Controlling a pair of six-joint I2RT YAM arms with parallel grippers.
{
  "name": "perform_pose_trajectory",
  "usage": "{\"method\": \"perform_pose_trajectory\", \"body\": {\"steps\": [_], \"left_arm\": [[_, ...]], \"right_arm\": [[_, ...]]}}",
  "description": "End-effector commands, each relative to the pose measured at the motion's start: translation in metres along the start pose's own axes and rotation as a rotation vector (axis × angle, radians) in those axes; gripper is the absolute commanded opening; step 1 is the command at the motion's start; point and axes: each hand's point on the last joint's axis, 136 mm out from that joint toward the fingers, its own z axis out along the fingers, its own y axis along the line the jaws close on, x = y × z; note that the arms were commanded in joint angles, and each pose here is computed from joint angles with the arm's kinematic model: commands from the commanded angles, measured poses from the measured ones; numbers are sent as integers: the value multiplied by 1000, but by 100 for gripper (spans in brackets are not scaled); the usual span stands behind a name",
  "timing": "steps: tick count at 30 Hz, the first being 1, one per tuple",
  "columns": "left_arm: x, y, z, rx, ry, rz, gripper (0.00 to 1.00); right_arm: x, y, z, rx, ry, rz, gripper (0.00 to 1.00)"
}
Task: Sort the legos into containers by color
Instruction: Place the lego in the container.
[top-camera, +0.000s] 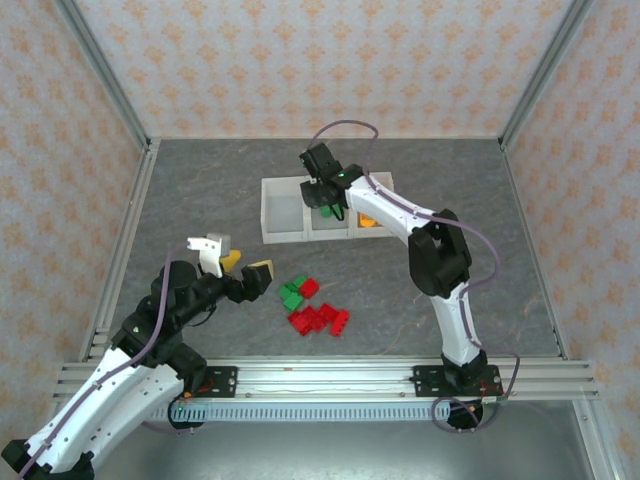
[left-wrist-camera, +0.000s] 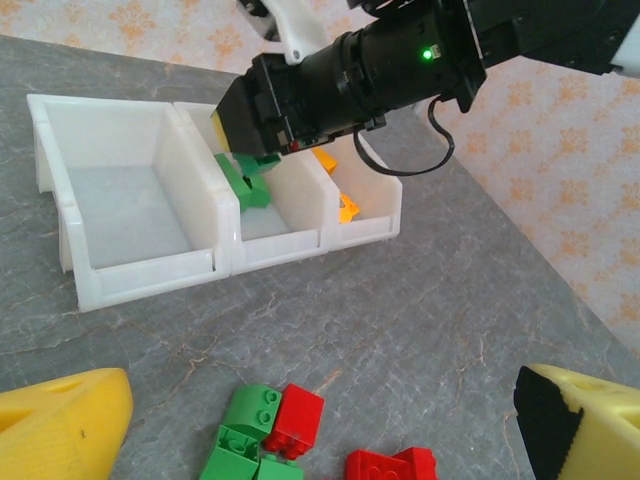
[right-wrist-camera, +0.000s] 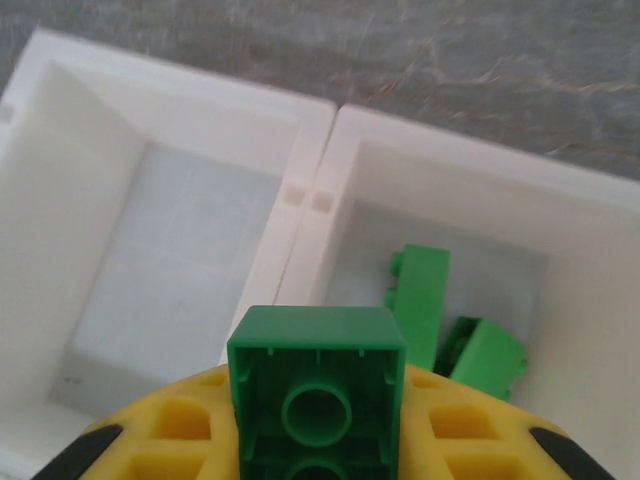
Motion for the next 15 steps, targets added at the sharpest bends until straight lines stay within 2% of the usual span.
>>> {"method": "perform_pose_trajectory", "body": {"steps": [1, 9, 12, 15], "left_arm": [[-2, -4, 0, 17, -3, 8, 99], [-3, -5, -1, 19, -11, 8, 99], [-2, -4, 0, 19, -5, 8, 99], [-1, -4, 0, 19, -2, 9, 99]], "right_arm": [[-9, 4, 2, -35, -10, -18, 23], [16, -11, 23, -26, 26, 62, 30], [22, -17, 27, -28, 32, 106, 35], [25, -18, 26, -36, 22, 116, 46]]}}
